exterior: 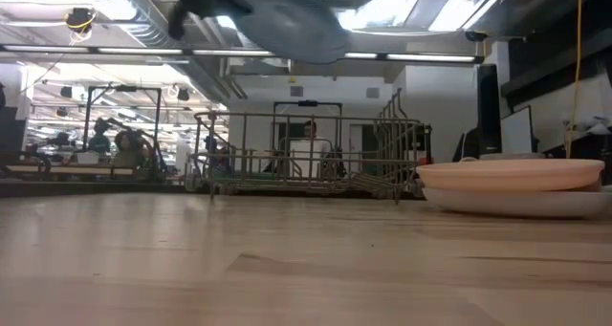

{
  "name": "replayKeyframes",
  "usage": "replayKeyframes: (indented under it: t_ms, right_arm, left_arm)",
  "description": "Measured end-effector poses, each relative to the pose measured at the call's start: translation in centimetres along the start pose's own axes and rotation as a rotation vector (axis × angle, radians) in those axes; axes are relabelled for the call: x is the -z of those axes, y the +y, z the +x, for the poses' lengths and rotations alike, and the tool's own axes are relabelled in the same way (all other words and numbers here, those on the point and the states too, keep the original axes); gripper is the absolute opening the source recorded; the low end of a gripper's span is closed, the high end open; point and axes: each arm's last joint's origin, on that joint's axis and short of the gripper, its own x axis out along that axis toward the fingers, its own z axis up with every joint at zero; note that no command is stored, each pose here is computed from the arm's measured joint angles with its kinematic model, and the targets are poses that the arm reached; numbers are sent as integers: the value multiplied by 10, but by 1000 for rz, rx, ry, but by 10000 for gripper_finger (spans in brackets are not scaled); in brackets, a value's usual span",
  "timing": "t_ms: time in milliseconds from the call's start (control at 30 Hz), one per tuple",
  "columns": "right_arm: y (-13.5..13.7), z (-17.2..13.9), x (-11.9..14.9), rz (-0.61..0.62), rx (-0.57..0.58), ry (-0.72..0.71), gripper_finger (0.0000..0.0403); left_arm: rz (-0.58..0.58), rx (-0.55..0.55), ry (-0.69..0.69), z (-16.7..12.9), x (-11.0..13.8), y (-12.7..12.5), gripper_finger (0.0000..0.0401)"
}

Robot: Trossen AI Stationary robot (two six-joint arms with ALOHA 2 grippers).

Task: Sort dishes
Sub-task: Put the blue plate in the dish rack

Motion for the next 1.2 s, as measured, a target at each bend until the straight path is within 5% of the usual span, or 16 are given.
replayKeyframes:
  t_ms: [267,467,767,1200]
  right_arm:
    - [-14,-6,5,-91,77,87,55]
    - [-11,-4,9,-142,92,139,55]
    - [-13,16,40,-264,115,318,55]
    - [-20,42,83,-146,-43,467,55]
  left_arm:
    - [195,-446,-169,2,-6,15,3]
    - [299,-630,-190,13,12,17,3]
    - [470,-769,-172,33,52,16,3]
    - [570,-806,-135,60,81,10,3]
